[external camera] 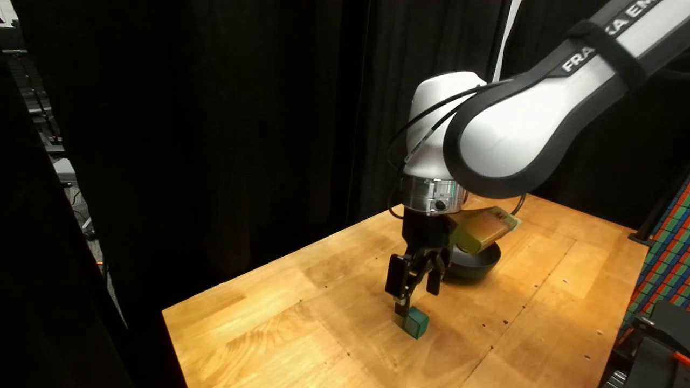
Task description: Put the block into the bowl.
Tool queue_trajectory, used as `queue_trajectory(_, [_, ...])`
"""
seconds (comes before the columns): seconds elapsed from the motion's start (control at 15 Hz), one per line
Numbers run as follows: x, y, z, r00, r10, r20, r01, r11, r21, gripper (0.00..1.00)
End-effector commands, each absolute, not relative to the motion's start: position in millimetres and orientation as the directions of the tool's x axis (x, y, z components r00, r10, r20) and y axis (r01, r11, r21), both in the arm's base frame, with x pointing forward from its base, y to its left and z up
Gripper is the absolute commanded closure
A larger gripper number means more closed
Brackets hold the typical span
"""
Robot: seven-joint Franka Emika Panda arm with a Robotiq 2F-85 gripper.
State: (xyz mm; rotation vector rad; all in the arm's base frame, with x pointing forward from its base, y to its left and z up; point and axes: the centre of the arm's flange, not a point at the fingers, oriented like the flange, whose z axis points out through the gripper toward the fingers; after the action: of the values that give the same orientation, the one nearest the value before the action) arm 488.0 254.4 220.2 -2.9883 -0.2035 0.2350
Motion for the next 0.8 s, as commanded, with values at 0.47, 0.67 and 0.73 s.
queue_trajectory(0.47, [519.7,255.4,148.9,0.992,-0.008,-0.129,-0.014,-0.999,-0.047,0.34])
queue_trajectory(0.67, [522.1,256.3,146.5,0.991,-0.03,-0.13,-0.032,-0.999,-0.014,0.58])
queue_trajectory(0.73, [522.5,255.8,148.6,0.991,-0.041,-0.131,-0.042,-0.999,-0.004,0.66])
